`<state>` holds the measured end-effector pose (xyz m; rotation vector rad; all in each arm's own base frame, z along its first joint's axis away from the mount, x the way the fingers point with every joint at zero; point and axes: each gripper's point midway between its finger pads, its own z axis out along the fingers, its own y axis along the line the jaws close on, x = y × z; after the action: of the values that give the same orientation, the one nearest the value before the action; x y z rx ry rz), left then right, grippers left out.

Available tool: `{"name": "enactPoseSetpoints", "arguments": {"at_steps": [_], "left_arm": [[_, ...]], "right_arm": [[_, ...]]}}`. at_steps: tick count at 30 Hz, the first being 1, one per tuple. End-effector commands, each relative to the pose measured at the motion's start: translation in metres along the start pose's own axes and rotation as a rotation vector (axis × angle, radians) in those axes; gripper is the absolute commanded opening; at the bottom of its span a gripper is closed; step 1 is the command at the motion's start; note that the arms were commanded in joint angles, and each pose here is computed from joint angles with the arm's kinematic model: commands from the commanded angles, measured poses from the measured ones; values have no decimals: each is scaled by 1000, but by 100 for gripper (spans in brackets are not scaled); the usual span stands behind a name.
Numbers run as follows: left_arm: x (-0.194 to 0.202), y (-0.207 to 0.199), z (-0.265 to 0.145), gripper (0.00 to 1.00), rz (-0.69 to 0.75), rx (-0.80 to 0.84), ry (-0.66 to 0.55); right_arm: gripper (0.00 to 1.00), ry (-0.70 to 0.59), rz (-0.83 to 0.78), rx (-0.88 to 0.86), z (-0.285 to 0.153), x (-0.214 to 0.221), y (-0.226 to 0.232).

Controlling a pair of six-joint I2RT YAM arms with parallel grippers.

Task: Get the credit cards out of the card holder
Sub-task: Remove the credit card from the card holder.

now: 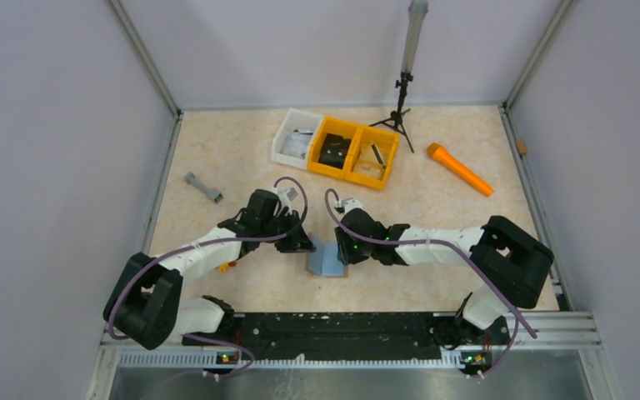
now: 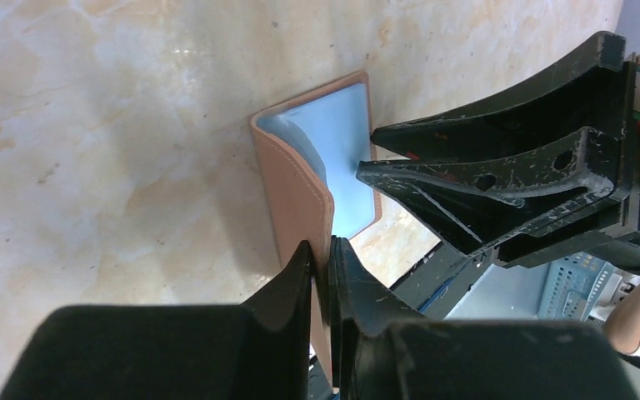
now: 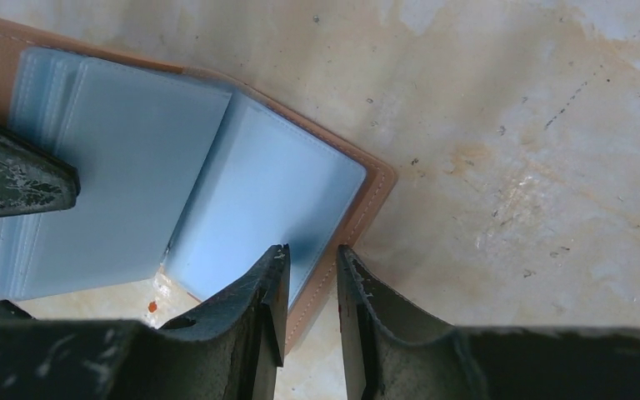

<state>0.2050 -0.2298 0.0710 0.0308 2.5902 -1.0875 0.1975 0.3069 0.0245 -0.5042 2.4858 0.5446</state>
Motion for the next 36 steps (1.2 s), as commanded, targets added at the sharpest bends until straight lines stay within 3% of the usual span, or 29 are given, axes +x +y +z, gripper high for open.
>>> {"name": "enactPoseSetpoints", "arguments": {"at_steps": [1,15,30,36], "left_arm": [[-2,-13,11,11,26,36,10],[16,-16,40,0,-34,161,88],[0,-9,9,6,52,-20,26],[4,3,2,8,63,-86,34]], "right_arm": [[29,63,-15,28,11,29,-9],[28,52,5,-18,11,27,0],[28,4,-5,-14,-4,11,1],[28,-50,16,-132,-16,-2,23]]}}
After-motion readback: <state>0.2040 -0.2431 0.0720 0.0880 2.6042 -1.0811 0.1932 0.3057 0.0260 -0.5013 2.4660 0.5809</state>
